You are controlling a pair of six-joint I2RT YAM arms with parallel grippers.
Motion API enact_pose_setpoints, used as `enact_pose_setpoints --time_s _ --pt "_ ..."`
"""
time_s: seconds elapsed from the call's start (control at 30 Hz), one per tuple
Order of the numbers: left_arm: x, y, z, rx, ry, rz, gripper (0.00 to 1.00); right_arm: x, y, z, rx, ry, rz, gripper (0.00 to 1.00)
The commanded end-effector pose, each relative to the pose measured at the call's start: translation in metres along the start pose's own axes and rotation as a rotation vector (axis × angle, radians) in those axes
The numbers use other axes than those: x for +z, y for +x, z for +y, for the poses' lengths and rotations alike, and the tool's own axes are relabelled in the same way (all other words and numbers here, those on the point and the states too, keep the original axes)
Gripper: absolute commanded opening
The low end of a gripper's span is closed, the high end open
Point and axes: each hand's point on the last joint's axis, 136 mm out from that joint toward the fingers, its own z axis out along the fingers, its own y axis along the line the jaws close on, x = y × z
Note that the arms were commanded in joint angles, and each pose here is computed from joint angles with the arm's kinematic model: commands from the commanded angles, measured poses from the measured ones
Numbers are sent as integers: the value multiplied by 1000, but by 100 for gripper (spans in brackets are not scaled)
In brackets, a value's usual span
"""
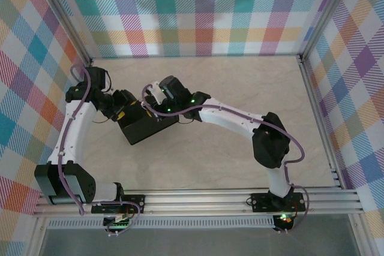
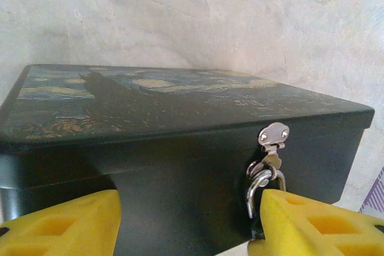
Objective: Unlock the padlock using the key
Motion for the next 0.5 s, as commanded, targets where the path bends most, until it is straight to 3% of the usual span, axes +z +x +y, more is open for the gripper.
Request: enact_pose_setpoints --time_s 0.0,0.3,0.47 --pt "-16 2 1 4 4 -18 63 -23 -11 7 153 -141 -32 12" --pt "-18 3 -2 4 21 -14 62 -44 -32 5 369 -303 -100 8" --pt "-32 -2 -5 47 10 -57 62 -52 -35 -3 433 -285 -108 10"
